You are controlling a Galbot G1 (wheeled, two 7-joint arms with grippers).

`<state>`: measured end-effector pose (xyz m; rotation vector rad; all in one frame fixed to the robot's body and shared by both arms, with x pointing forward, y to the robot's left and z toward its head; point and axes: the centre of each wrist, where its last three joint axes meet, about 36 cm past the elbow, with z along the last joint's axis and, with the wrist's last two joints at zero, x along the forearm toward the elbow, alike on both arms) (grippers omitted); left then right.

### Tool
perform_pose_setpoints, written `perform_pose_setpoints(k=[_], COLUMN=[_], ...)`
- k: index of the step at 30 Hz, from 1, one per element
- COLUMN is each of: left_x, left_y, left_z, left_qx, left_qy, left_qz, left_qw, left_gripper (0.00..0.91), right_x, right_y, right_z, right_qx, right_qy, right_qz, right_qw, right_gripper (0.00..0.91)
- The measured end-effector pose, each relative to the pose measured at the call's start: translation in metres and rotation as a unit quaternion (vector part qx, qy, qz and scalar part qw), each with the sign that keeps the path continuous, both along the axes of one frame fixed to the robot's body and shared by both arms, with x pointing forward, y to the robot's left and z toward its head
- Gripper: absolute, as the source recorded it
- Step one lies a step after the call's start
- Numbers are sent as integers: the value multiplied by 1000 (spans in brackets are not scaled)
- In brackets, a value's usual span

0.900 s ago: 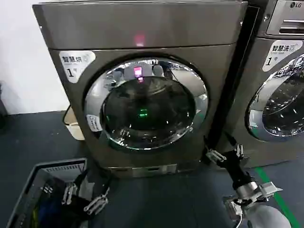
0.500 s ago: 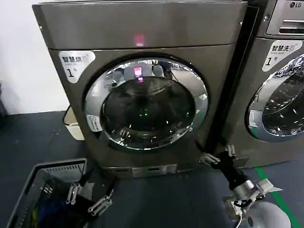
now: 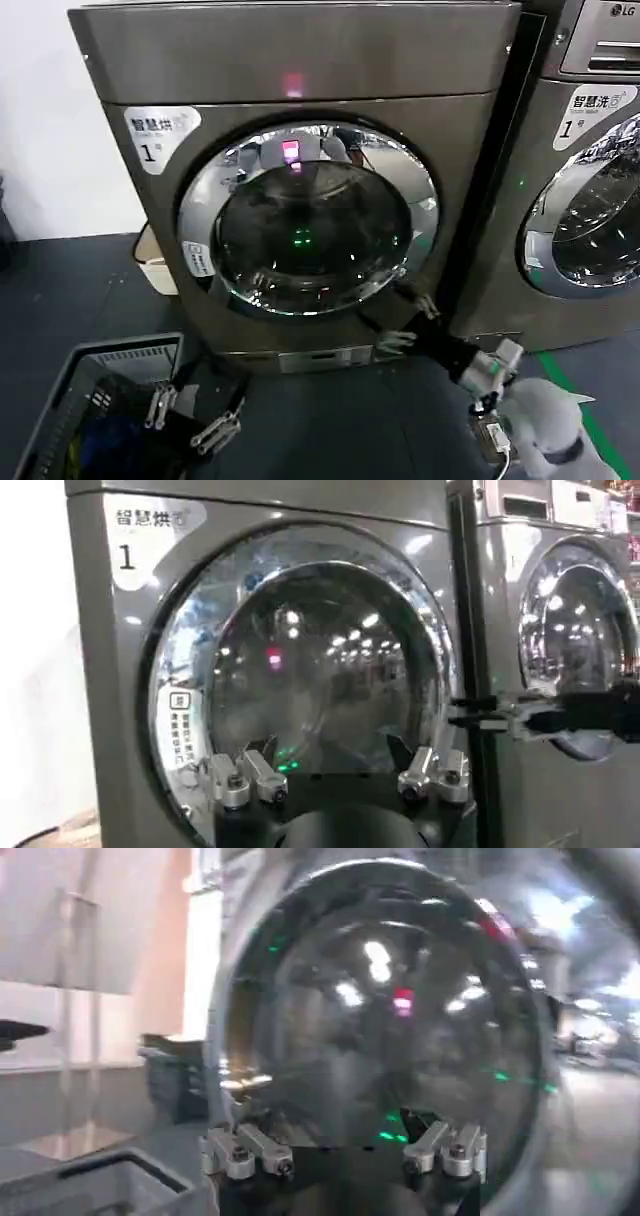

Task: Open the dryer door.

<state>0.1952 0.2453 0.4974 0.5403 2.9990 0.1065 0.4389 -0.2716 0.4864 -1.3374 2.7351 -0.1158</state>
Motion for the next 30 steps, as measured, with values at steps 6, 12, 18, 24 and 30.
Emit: perform_pose_setpoints(k=[6, 12, 18, 24, 30], left_x=[-2, -3, -2, -2, 0], left_y=[-1, -2, -1, 0, 1], left_z=[0, -1, -4, -5, -10], left_qx=[2, 1, 1, 3, 7], left_qy=[0, -1, 1, 3, 3], left_qz=[4, 6, 7, 6, 8], left_qw=[1000, 1000, 1000, 1000, 1000], left_gripper=[907, 907, 907, 907, 907], right_x=[26, 44, 60, 74, 92], right_y=[23, 45, 75, 103, 131], right_z=[4, 4, -2, -2, 3], right_qx=[-9, -17, -10, -7, -4], right_qy=[1, -7, 4, 21, 14], right_qz=[23, 22, 32, 45, 44], right_qw=[1000, 1000, 999, 999, 999], right_gripper=[907, 907, 907, 907, 907])
